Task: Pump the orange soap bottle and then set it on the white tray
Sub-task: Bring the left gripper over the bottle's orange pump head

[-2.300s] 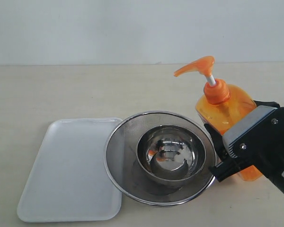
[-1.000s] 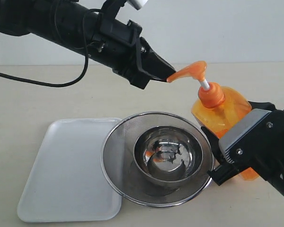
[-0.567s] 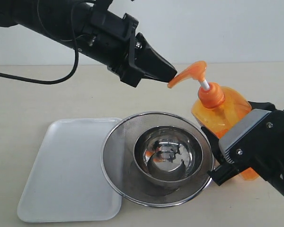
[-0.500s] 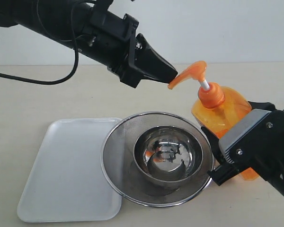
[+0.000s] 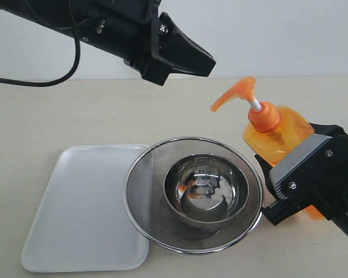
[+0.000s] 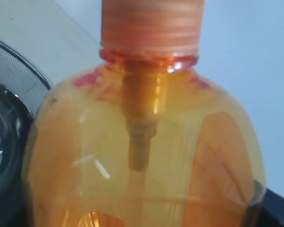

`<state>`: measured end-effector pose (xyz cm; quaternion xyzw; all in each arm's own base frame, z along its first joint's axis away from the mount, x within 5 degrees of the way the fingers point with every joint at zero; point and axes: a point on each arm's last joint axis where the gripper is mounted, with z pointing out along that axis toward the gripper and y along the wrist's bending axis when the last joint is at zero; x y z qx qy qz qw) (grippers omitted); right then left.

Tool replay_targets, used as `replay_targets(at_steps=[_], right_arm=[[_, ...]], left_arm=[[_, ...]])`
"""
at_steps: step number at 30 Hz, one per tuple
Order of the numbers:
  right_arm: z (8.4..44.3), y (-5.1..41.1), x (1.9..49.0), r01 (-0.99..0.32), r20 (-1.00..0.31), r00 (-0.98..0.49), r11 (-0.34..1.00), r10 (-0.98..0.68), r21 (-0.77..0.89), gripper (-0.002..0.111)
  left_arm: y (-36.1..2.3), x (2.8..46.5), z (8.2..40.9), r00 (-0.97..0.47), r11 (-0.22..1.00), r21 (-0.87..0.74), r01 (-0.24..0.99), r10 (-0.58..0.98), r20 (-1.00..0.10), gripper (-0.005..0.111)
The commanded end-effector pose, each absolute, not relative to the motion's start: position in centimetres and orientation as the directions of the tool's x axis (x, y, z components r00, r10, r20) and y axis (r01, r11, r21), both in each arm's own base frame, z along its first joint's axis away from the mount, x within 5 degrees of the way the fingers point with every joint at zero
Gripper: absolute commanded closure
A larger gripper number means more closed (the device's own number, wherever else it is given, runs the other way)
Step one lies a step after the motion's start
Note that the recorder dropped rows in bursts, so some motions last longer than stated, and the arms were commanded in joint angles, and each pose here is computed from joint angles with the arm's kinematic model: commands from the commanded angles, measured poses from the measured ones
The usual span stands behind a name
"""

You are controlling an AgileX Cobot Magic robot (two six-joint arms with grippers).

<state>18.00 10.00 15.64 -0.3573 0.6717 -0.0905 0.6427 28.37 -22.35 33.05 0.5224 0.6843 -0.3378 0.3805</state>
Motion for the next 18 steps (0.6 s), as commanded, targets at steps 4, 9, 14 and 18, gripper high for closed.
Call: replay_targets(at_steps=[4,9,14,18], right_arm=[[16.3,10.1,18.2,-0.324,-0.787,0.132,0.724,-0.603,-0.609,0.108],[16.3,10.1,18.2,-0.325,-0.789,0.131,0.726,-0.6,-0.606,0.108],[16.3,10.2,18.2,-0.336,-0.792,0.134,0.725,-0.595,-0.601,0.108],[16.3,10.4,18.1,-0.348,-0.789,0.149,0.715,-0.596,-0.606,0.108]], left_arm=[[-23.5,27.6,33.9,-0.184,0.199,-0.112,0.974,0.39,-0.902,0.102],[-24.9,27.4,33.0,-0.169,0.194,-0.096,0.976,0.409,-0.897,0.102],[-25.2,27.9,32.0,-0.186,0.196,-0.111,0.974,0.422,-0.887,0.102],[-25.3,28.0,31.7,-0.19,0.192,-0.117,0.974,0.425,-0.885,0.102]])
